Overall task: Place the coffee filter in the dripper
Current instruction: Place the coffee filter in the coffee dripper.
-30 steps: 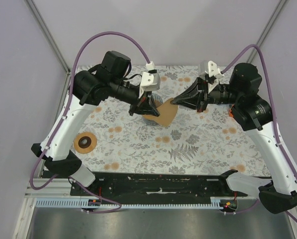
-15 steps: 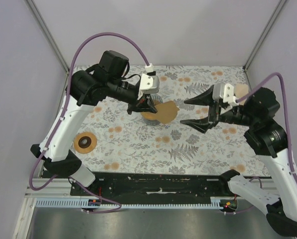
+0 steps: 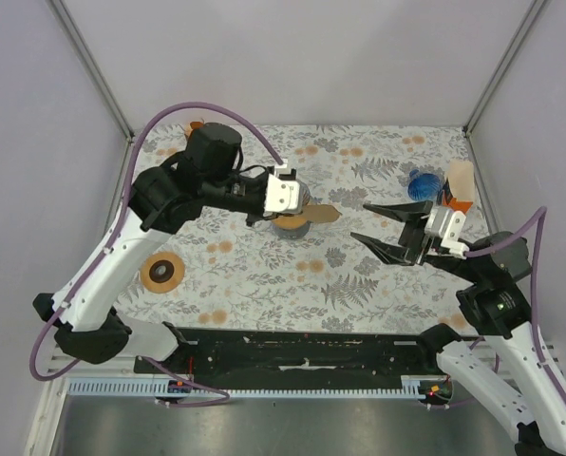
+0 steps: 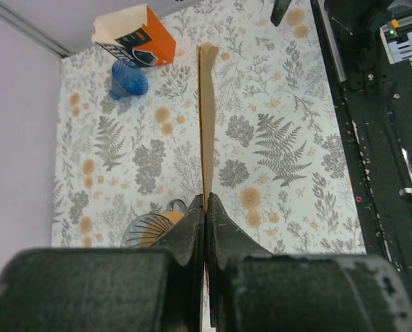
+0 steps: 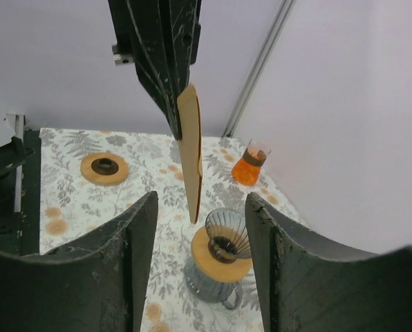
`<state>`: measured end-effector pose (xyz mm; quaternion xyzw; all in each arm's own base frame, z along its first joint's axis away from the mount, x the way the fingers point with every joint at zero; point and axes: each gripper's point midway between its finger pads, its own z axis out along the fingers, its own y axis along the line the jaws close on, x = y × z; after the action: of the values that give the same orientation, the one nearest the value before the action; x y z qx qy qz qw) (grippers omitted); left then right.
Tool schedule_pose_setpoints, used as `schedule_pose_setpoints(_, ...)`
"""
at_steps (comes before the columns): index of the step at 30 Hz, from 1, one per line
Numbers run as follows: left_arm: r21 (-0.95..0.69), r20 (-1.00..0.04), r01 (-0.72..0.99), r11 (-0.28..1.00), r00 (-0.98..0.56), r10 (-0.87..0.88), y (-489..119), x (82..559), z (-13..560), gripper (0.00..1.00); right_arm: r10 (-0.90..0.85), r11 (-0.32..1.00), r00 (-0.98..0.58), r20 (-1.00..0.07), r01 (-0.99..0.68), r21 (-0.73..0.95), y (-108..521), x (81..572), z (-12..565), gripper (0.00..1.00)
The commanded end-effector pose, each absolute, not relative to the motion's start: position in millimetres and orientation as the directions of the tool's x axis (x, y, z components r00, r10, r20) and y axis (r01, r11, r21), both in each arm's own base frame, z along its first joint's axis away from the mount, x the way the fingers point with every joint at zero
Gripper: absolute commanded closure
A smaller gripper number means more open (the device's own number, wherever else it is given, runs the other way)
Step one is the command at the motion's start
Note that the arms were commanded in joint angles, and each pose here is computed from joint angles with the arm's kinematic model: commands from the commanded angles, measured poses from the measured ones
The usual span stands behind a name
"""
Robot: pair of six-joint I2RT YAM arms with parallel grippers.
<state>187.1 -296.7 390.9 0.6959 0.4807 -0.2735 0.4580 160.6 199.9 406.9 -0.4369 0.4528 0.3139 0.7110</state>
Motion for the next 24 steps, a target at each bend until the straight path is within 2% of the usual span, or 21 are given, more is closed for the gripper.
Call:
schedule_pose_setpoints(1,0.572,-0.776,0.819,-0.032,0.554,0.302,-308,190,431,0.98,0.186,0.426,0.549,-0.815,-0.792,-0.437,199,142,453,0.41)
schedule_pose_setpoints(4,0.617,-0.753,0.787,-0.012,0.595,0.282,-312,186,430,0.98,0.243,0.368,0.546,-0.802,-0.817,-0.444,206,130,453,0.44)
schedule_pose_setpoints(8,0.606,-0.765,0.795,0.004,0.582,0.276,-317,188,428,0.98,0.206,0.387,0.571,-0.795,-0.793,-0.47,203,132,451,0.54)
schedule_pose_setpoints(12,0.586,-0.785,0.81,0.011,0.564,0.254,-320,186,432,0.98,0.181,0.354,0.539,-0.823,-0.816,-0.457,208,135,440,0.6)
schedule_pose_setpoints(24,0.587,-0.784,0.81,0.0,0.568,0.25,-321,181,431,0.98,0.166,0.384,0.56,-0.812,-0.795,-0.469,207,140,454,0.6)
